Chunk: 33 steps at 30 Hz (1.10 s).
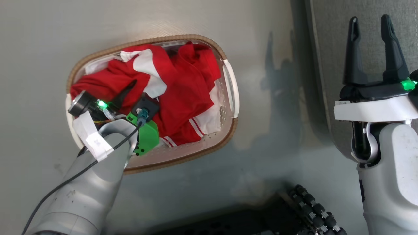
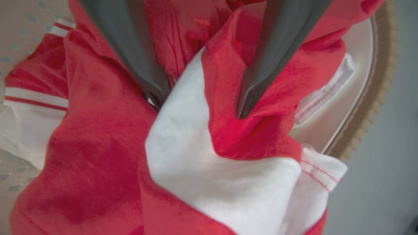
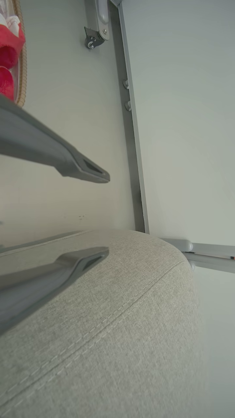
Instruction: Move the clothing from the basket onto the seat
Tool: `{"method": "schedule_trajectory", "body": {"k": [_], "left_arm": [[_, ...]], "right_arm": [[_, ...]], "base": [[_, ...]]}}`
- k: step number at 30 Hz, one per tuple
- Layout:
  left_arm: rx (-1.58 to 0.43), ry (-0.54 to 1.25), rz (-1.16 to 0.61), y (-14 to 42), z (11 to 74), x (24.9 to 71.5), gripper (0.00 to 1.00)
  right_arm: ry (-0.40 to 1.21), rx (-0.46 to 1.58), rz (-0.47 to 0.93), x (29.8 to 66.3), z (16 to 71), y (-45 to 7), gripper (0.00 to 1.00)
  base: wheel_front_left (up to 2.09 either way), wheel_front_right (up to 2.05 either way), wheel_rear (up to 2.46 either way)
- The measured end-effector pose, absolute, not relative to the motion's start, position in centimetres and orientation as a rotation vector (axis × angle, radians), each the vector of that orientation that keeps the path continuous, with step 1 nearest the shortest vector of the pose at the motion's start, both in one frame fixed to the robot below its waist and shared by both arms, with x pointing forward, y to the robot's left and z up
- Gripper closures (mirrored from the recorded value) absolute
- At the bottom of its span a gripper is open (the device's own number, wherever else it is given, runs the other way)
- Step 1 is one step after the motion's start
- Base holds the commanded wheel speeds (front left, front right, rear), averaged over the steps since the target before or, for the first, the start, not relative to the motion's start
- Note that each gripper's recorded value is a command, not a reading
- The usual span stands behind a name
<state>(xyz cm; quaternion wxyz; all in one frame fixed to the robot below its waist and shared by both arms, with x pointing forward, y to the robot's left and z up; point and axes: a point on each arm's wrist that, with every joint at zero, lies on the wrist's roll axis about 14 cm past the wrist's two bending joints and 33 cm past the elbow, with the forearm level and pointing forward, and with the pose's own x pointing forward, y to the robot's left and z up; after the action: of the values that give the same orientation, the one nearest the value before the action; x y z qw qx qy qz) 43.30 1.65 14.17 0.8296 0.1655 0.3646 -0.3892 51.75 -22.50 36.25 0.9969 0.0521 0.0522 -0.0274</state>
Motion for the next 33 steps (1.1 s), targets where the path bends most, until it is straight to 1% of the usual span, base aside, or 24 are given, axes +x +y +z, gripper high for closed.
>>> {"method": "schedule_trajectory", "body": {"k": [6, 7, 8, 9, 10, 12, 13, 19, 25, 33], "left_arm": [[0.340, 0.786, -0.776, 1.6, 12.6, 43.8, 0.00], [0.333, 0.785, -0.773, 1.5, 12.6, 43.9, 0.06], [0.327, 0.780, -0.773, 1.4, 12.8, 43.9, 0.27], [0.324, 0.773, -0.774, 1.2, 13.0, 44.0, 0.51], [0.319, 0.765, -0.772, 1.1, 13.2, 44.2, 0.62], [0.303, 0.750, -0.765, 0.8, 13.9, 44.4, 0.93], [0.287, 0.738, -0.757, 0.6, 14.3, 44.6, 1.00], [0.222, 0.650, -0.731, -0.1, 17.7, 45.5, 1.00], [0.170, 0.556, -0.691, 0.3, 21.9, 46.5, 1.00], [0.131, 0.386, -0.671, 0.8, 29.7, 47.1, 1.00]], "right_arm": [[0.130, 0.086, -0.068, 51.5, 35.2, -23.2, 0.00], [0.131, 0.085, -0.069, 51.5, 35.2, -23.2, 0.00], [0.132, 0.085, -0.068, 51.4, 35.2, -23.2, 0.00], [0.130, 0.086, -0.066, 51.5, 35.3, -23.1, 0.00], [0.128, 0.088, -0.064, 51.5, 35.4, -23.1, 0.00], [0.123, 0.090, -0.059, 51.6, 35.7, -22.9, 0.00], [0.118, 0.091, -0.056, 51.6, 35.9, -22.8, 0.00], [0.094, 0.087, -0.042, 51.6, 37.3, -22.2, 0.00], [0.079, 0.081, -0.033, 50.7, 39.1, -21.8, 0.00], [0.072, 0.073, -0.028, 48.0, 41.5, -21.4, 0.00]], "base": [[0.00, 0.00, 0.00], [0.00, 0.00, 0.00], [0.00, 0.00, 0.00], [0.00, 0.00, 0.00], [0.00, 0.00, 0.00], [0.00, 0.00, 0.00], [0.00, 0.00, 0.00], [0.00, 0.00, 0.00], [0.00, 0.00, 0.00], [0.00, 0.00, 0.00]]}}
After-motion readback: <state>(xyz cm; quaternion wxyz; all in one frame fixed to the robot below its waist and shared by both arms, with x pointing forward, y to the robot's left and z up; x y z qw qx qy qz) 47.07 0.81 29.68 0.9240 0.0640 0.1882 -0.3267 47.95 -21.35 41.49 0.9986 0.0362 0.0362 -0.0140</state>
